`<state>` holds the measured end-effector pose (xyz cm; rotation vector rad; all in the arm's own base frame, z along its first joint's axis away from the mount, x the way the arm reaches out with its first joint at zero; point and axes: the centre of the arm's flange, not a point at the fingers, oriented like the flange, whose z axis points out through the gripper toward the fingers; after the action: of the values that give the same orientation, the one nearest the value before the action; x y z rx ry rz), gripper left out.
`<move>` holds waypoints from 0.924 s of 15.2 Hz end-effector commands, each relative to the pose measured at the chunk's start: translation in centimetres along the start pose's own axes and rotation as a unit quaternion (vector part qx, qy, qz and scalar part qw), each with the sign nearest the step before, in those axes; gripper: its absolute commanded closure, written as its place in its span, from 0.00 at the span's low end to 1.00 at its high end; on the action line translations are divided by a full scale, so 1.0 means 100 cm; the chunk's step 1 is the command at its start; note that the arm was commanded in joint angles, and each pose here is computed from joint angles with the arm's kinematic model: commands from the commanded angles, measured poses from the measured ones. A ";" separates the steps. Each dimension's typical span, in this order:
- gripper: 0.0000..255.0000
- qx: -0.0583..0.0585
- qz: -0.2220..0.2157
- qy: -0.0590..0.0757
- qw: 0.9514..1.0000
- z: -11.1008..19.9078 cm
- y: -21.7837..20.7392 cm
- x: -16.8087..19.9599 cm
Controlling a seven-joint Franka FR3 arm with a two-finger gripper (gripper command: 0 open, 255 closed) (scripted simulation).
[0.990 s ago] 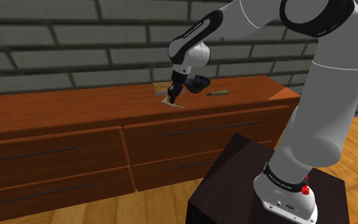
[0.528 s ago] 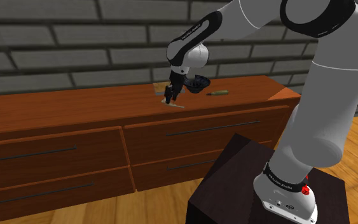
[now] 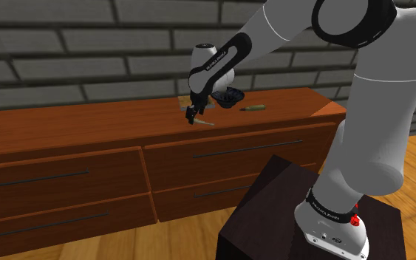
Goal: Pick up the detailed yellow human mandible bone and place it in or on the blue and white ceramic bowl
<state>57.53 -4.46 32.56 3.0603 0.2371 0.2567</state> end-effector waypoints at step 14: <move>1.00 -0.001 0.000 0.000 1.000 0.008 -0.001 0.000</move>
<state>57.83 -4.16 32.33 3.0579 0.2436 0.2780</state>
